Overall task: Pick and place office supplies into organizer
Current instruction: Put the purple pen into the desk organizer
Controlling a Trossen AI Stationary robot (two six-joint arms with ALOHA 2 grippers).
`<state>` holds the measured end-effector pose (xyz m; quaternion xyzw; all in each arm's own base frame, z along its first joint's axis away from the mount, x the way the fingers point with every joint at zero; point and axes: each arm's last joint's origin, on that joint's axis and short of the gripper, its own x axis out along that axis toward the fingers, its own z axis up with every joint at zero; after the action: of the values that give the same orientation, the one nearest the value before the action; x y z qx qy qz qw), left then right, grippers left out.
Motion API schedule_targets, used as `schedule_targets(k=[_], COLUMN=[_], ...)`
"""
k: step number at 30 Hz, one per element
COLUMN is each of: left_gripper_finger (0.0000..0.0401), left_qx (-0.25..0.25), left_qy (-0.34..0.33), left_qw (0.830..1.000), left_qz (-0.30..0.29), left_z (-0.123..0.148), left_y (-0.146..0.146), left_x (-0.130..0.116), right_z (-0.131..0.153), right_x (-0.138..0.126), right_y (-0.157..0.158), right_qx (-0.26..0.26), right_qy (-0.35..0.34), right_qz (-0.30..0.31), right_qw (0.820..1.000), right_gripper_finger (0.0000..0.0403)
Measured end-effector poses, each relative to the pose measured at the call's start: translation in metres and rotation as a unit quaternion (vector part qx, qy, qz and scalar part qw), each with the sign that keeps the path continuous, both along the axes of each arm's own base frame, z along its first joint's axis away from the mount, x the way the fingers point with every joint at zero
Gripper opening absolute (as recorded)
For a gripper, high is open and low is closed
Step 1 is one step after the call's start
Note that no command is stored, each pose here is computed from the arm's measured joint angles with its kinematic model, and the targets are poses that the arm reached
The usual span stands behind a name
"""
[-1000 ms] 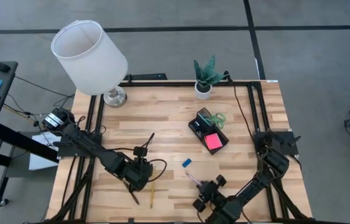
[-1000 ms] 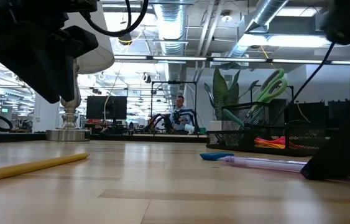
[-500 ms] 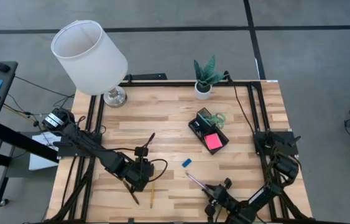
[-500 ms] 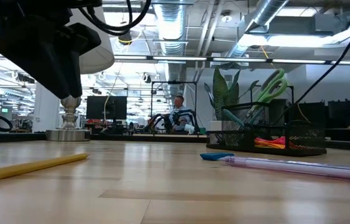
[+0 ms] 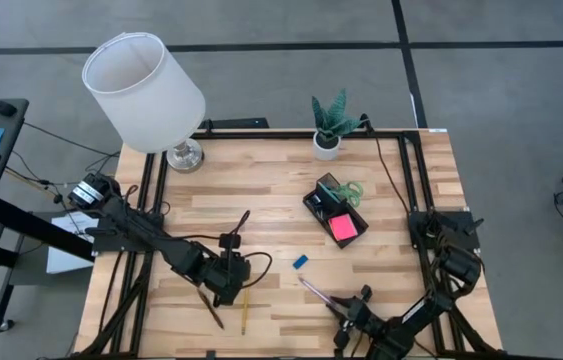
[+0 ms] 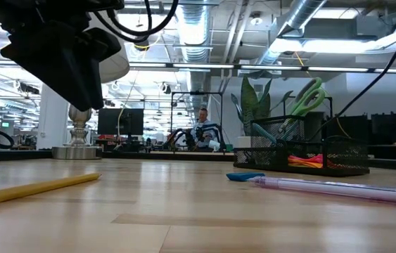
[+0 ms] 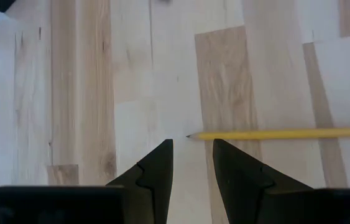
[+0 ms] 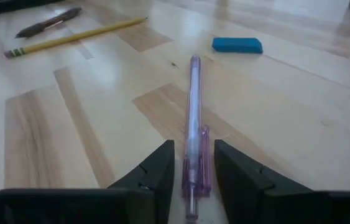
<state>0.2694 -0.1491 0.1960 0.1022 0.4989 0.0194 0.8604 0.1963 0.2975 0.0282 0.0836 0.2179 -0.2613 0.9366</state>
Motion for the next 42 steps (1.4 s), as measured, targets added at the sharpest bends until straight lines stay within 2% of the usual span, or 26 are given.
schedule_targets(k=[8,20,23,25,28,31,36,39,42], left_gripper_finger=[0.0106,0.0106,0.0106,0.0106,0.0106,0.0106,0.0106,0.0106,0.0106], left_qx=[0.011,0.015,0.015,0.014,0.013,0.012,0.011,0.011,0.010], left_qy=[-0.002,0.001,0.001,0.001,0.002,0.002,0.002,0.003,0.003], left_qw=[1.000,1.000,1.000,1.000,1.000,1.000,1.000,1.000,1.000], left_qz=[-0.013,-0.019,-0.019,-0.019,-0.020,-0.020,-0.020,-0.020,-0.022], left_z=[0.000,0.000,0.000,0.000,0.000,0.000,0.000,0.000,0.000], left_y=[0.003,0.003,0.003,0.003,0.003,0.003,0.003,0.003,0.002], left_x=[0.003,0.002,0.002,0.002,0.002,0.002,0.002,0.002,0.002], right_z=[-0.001,0.001,0.017,0.032,0.058,0.088,0.129,0.138,0.129], right_x=[0.021,0.048,0.048,0.044,0.038,0.032,0.026,0.031,0.040], right_y=[-0.006,-0.024,-0.025,-0.030,-0.037,-0.045,-0.064,-0.062,-0.052], right_qx=[0.010,0.012,0.037,0.033,0.042,0.045,0.064,0.042,0.017], right_qy=[-0.008,0.002,0.046,0.083,0.127,0.163,0.203,0.195,0.199], right_qz=[-0.006,-0.035,-0.031,-0.031,-0.028,-0.025,-0.033,0.017,0.080], right_qw=[1.000,0.999,0.998,0.996,0.991,0.985,0.976,0.980,0.976], right_gripper_finger=[0.0039,0.0039,0.0039,0.0037,0.0019,0.0002,0.0000,0.0001,0.0000])
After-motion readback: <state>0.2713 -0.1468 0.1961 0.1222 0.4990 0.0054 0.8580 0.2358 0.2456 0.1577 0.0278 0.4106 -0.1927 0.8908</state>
